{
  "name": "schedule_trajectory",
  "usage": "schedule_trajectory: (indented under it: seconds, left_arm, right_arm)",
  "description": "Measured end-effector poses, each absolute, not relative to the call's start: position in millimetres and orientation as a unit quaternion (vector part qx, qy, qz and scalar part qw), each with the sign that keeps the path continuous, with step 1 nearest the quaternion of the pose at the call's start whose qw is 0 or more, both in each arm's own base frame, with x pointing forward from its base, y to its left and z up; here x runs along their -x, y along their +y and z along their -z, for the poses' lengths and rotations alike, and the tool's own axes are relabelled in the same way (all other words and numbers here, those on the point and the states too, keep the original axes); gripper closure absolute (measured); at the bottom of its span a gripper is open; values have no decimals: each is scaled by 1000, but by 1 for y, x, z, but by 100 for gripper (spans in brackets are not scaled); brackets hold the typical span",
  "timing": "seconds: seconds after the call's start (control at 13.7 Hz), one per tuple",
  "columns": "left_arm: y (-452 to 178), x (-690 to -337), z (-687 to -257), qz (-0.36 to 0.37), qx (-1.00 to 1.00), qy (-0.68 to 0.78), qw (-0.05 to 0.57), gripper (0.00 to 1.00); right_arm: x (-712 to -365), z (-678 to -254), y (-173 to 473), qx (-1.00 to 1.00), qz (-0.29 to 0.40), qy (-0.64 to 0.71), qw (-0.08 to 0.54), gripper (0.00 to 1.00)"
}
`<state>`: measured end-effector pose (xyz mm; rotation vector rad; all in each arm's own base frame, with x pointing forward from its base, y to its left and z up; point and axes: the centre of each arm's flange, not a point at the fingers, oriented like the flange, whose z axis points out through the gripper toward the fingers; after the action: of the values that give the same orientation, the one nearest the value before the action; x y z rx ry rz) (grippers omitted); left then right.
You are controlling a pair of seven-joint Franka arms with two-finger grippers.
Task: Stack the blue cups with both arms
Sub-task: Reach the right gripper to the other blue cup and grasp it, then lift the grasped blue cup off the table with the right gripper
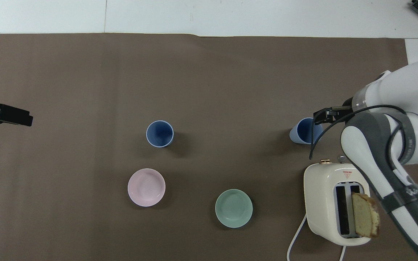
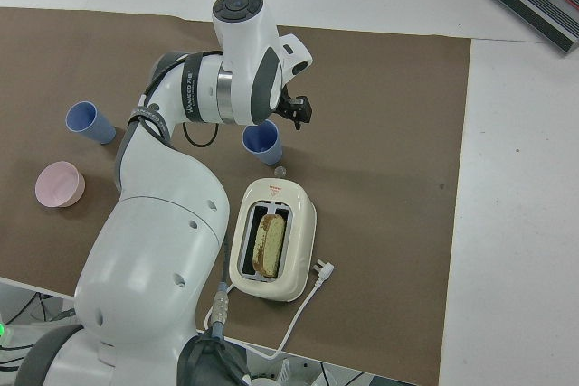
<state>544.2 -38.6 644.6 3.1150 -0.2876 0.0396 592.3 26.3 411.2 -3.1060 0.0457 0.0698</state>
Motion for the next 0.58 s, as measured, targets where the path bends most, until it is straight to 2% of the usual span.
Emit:
schedule_trajectory:
  seconds: [0.44, 0.51, 0.58]
  left_arm:
    - [-40, -544, -645, -12, -996, -93, 7, 0]
    - [-40, -544, -645, -12, -996, -93, 7, 0]
    - [-40, -544, -645, -12, -996, -93, 7, 0]
  right_arm:
    - [-591, -365, 26, 998, -62, 15, 21, 0]
    - [-591, -364, 27, 998, -62, 14, 21, 7]
    - [-591, -364, 29, 998, -61, 12, 21, 20]
